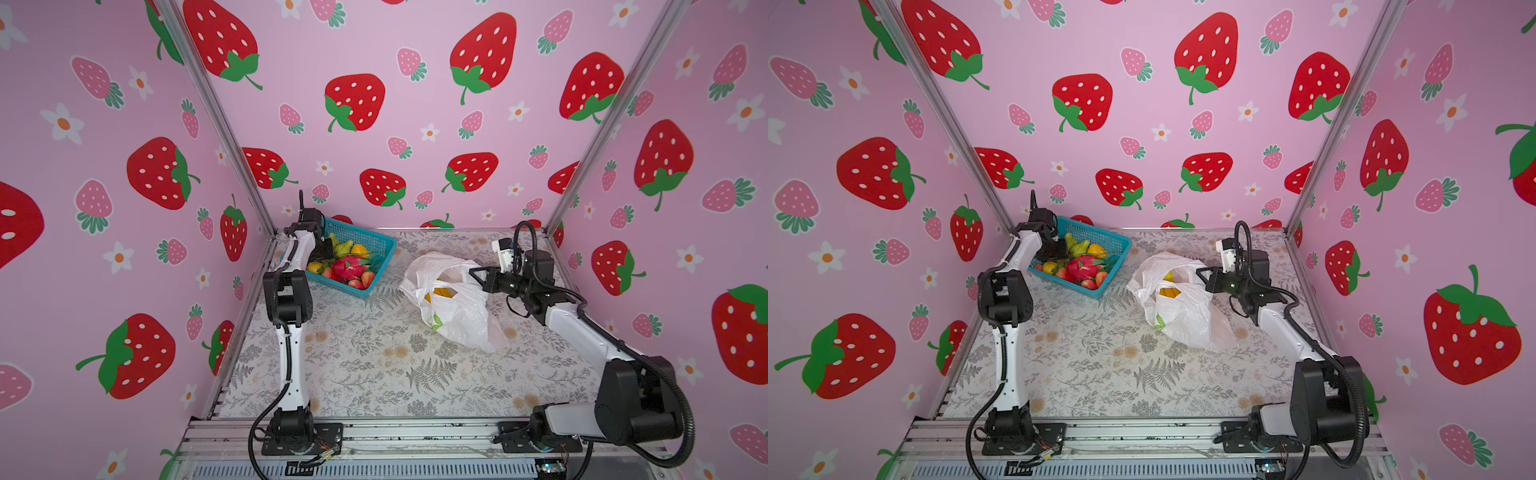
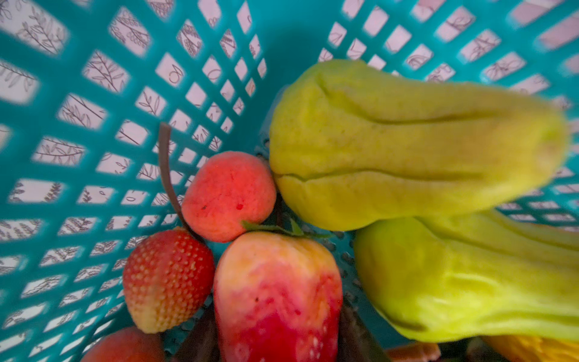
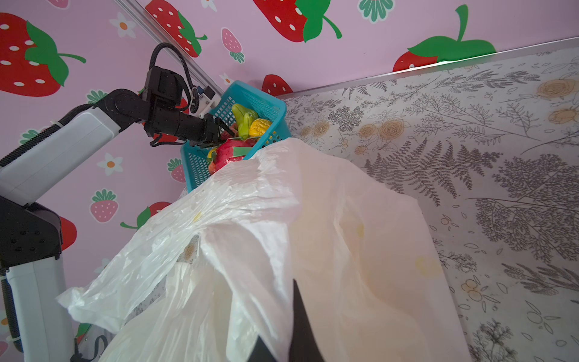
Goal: Place the fake fruits into the plastic bag and tie a complex knot
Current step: 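Grasp the red peach in the basket with the left gripper, then carry the red peach with the left gripper to the bag mouth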
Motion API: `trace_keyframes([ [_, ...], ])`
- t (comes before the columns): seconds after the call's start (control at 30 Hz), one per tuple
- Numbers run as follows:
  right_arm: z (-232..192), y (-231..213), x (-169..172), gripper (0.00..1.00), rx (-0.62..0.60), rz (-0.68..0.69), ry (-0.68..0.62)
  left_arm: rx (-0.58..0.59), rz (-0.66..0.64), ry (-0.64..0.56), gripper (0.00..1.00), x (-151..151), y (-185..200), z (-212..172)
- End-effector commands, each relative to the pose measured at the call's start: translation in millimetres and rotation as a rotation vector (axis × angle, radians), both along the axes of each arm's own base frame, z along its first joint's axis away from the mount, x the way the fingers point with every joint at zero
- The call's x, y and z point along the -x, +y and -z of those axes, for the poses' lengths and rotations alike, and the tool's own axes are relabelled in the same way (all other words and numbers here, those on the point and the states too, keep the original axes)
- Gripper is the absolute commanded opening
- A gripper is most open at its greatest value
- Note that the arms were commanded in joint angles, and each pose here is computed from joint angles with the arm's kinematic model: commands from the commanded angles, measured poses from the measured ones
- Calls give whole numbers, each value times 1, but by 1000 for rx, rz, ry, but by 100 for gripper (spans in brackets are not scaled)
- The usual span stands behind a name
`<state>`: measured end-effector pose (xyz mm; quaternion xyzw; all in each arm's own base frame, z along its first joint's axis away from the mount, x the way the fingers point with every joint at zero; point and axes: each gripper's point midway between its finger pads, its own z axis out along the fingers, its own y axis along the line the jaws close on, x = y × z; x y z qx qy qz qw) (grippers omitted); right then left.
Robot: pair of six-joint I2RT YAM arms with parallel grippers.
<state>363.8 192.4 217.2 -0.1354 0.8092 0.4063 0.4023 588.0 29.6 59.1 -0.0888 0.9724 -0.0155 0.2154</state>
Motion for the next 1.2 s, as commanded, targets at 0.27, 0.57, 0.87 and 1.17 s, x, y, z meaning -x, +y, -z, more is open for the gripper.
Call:
trace_keyframes([
  [0.27, 2, 1, 1, 0, 2, -11, -14, -1, -48, -244, 44, 0, 3, -115],
  [0.57, 1, 1, 1, 0, 2, -8, -18, 66, -51, -406, 43, 52, -30, -178],
  [0.87, -10, 1, -2, 0, -3, 1, -39, 295, 269, -596, 43, 186, -176, -220],
  [1.17, -15, 1, -4, 0, -7, 8, -50, 371, 438, -373, 42, 293, -238, -143],
])
